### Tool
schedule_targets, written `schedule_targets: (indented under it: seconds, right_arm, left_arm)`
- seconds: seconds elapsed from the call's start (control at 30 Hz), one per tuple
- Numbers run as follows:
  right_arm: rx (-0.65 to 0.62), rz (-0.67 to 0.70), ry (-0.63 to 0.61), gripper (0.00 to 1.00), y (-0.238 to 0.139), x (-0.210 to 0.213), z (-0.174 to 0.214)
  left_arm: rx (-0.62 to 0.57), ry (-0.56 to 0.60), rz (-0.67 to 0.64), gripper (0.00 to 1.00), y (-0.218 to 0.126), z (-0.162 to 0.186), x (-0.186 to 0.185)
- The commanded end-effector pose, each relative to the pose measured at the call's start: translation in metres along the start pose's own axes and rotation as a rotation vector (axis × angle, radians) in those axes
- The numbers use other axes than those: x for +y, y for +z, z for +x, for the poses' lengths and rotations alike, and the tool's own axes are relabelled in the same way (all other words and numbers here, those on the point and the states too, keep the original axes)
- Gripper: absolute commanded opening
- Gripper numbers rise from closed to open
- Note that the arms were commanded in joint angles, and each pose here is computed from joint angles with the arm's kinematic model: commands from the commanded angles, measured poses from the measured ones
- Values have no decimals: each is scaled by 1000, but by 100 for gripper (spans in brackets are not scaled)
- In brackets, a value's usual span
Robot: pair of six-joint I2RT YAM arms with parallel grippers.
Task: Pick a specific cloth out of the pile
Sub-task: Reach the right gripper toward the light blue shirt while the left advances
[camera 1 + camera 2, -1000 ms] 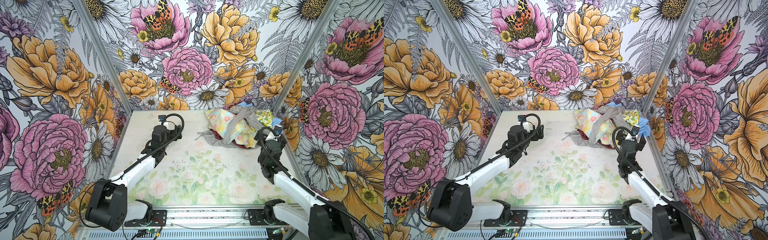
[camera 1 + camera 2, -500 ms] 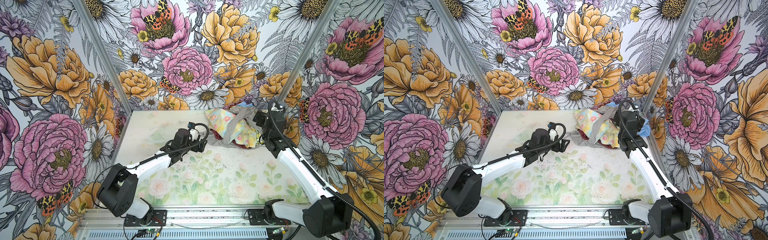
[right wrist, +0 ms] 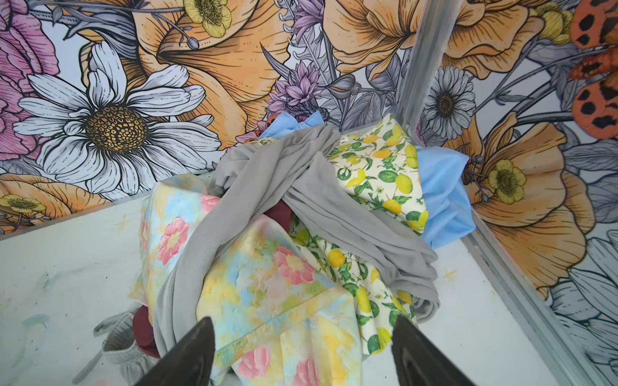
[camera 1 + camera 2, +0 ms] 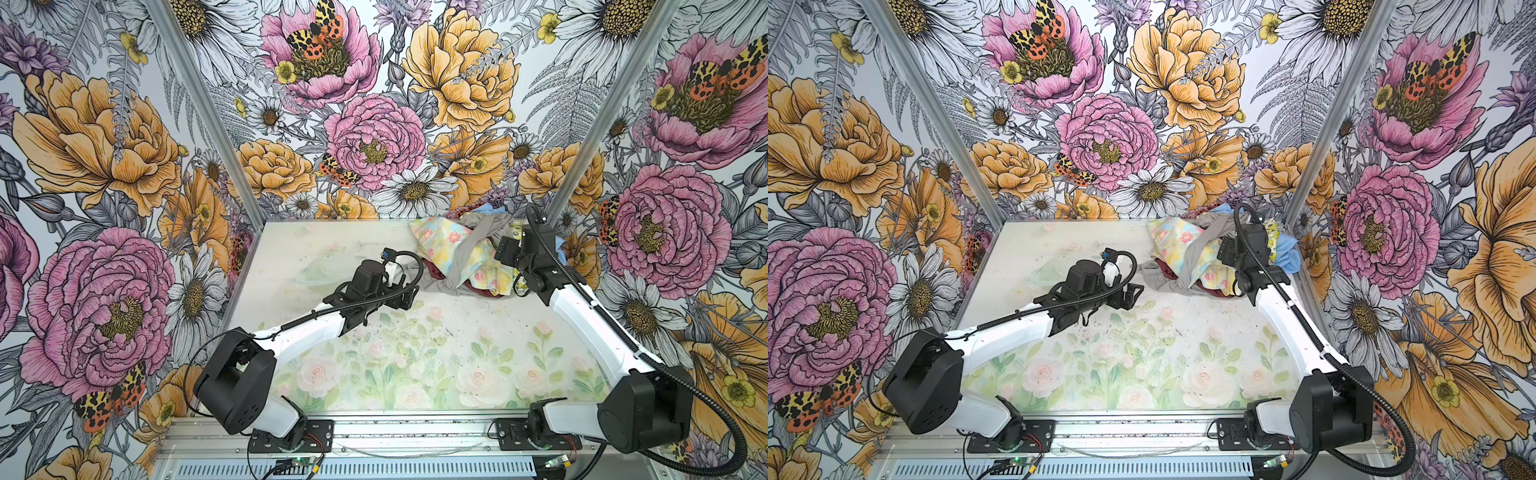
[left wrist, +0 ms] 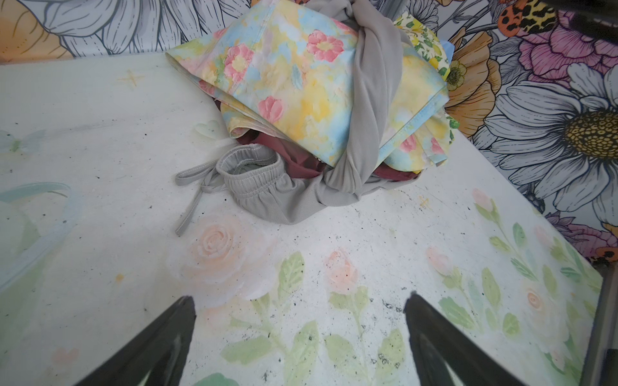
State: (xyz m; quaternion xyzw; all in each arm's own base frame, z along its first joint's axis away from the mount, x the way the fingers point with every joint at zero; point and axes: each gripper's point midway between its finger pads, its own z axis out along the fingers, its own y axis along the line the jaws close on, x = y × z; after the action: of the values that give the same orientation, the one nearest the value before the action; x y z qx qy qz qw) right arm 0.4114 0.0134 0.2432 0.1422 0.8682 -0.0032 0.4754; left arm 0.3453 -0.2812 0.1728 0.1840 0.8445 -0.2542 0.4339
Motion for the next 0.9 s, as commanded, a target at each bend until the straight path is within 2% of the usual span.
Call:
schedule_targets:
  seconds: [0.0, 0.2, 0.43, 0.77, 0.87]
  right_arm:
    - [25, 32, 26, 82, 6, -11, -8]
    - [61, 118, 178, 78, 41, -70, -26]
    - [75, 159, 340, 72, 87, -117, -47]
    - [58, 186, 565, 64, 127, -151, -60]
    - [64, 189, 628, 63, 138, -158, -52]
  left_arm:
    - [-14, 5, 10, 99, 1, -10, -5]
    - [-12, 6, 10, 99, 1, -9, -5]
    - [-3, 21, 34, 99, 1, -7, -14]
    - [5, 53, 268, 98, -17, -15, -64]
    - [-2, 57, 287, 98, -21, -18, -68]
